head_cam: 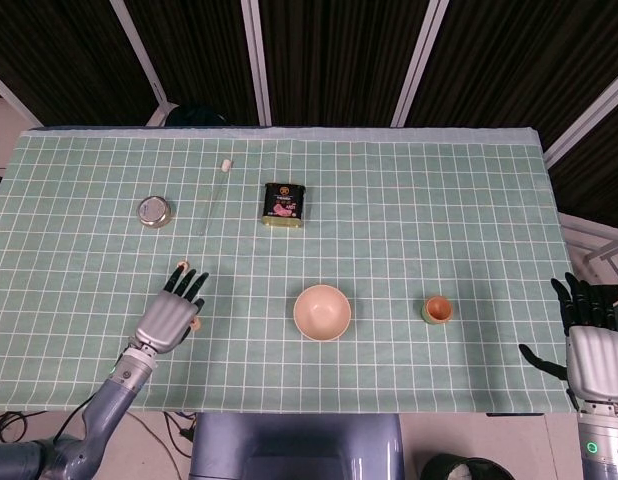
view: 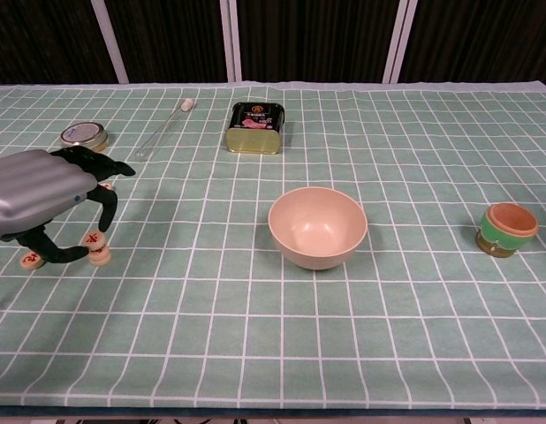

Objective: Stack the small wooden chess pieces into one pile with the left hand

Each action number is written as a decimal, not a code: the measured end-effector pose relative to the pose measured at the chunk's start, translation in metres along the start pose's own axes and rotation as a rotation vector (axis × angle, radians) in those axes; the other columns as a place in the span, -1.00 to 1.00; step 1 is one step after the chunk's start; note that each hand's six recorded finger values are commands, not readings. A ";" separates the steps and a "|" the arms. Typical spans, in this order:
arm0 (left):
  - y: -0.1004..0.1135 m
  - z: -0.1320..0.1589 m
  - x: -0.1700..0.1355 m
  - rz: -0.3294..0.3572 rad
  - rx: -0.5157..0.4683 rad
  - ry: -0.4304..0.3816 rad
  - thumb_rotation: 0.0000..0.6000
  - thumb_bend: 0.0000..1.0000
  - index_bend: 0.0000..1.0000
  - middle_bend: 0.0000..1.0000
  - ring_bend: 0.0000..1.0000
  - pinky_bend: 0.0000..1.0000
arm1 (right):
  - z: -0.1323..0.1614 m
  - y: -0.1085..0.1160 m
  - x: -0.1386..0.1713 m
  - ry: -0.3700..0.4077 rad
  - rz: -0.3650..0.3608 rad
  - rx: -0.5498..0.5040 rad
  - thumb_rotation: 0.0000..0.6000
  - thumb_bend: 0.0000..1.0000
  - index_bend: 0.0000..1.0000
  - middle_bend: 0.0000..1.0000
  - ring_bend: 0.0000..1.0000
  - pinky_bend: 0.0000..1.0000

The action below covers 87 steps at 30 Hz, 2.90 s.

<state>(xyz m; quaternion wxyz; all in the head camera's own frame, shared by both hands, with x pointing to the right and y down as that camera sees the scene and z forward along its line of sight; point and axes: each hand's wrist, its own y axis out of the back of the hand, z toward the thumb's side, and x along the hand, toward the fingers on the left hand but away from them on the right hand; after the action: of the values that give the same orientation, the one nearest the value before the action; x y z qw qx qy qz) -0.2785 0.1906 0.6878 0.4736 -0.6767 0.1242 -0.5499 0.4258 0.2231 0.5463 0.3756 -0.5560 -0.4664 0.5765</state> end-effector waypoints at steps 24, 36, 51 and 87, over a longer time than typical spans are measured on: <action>-0.003 0.003 -0.002 -0.012 0.024 -0.003 1.00 -0.43 -0.15 -0.91 -1.00 -1.00 | 0.000 0.000 0.000 0.001 -0.004 0.002 1.00 -0.54 -0.82 -0.97 -1.00 -1.00; 0.003 -0.034 -0.031 0.037 -0.014 0.077 1.00 -0.44 -0.15 -0.92 -1.00 -1.00 | 0.000 0.001 0.000 0.003 -0.005 0.001 1.00 -0.54 -0.82 -0.97 -1.00 -1.00; -0.040 -0.069 -0.045 -0.050 -0.021 0.130 1.00 -0.44 -0.11 -0.92 -1.00 -1.00 | 0.001 0.000 0.001 0.001 -0.006 0.004 1.00 -0.53 -0.82 -0.97 -1.00 -1.00; -0.050 -0.048 -0.031 -0.062 0.010 0.112 1.00 -0.44 -0.03 -0.92 -1.00 -1.00 | 0.000 0.000 0.000 -0.004 -0.002 -0.006 1.00 -0.54 -0.82 -0.97 -1.00 -1.00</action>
<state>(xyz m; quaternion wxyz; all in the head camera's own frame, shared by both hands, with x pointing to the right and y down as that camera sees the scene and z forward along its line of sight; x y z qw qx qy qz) -0.3491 0.2143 0.7048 0.4520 -0.6458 0.1266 -0.6021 0.4258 0.2229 0.5462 0.3733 -0.5555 -0.4695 0.5758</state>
